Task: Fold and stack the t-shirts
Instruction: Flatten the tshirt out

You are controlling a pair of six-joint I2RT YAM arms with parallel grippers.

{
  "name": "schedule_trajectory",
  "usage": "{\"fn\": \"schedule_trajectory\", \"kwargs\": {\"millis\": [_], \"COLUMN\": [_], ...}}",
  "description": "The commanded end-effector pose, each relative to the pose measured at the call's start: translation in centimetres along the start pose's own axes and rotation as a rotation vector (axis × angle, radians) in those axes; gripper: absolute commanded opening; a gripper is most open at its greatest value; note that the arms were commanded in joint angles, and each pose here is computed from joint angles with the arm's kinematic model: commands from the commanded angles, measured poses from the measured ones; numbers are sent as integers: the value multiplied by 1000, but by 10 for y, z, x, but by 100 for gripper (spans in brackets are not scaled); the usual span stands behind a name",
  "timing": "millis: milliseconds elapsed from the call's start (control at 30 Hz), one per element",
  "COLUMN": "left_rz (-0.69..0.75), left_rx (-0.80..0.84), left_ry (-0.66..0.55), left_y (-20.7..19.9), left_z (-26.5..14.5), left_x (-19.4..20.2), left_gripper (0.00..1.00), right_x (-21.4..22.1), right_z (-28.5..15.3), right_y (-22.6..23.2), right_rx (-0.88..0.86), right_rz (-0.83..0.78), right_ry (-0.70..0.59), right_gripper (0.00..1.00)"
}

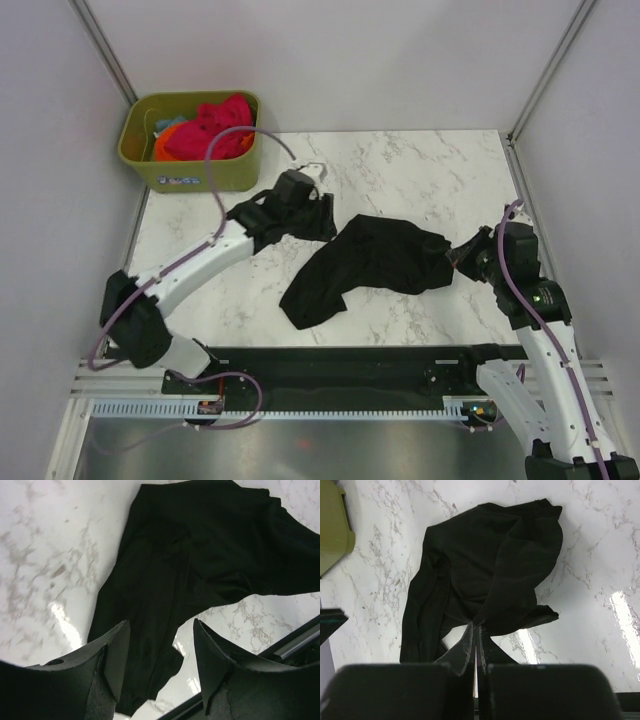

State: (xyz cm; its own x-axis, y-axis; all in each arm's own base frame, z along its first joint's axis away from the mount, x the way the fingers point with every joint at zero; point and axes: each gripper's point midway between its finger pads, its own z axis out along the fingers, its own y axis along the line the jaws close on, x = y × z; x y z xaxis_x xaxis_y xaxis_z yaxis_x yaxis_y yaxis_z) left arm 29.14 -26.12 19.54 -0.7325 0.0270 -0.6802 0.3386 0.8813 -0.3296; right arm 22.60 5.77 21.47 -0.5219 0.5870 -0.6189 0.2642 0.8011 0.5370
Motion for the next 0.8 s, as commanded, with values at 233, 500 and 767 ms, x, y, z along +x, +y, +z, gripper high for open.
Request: {"fn": "schedule_trajectory", "kwargs": {"millis": [233,500,767], "left_rz": [83,-88,-369], "left_rx": [-79,-163,-91], "left_ry": [19,-21,21], "left_y": [-58,-45,-44], "left_z": [115,140,154], "left_x": [-24,-25,-12], "left_gripper": [57,63,60], "right_x": [13,27,29], "right_z": [17,28,31], "right_y": [7,3,5], "right_rx": [-79,-86,-105], "right_rz": [4,-9,6], "right_ry": [37,86,85], "right_gripper": [0,0,0]}}
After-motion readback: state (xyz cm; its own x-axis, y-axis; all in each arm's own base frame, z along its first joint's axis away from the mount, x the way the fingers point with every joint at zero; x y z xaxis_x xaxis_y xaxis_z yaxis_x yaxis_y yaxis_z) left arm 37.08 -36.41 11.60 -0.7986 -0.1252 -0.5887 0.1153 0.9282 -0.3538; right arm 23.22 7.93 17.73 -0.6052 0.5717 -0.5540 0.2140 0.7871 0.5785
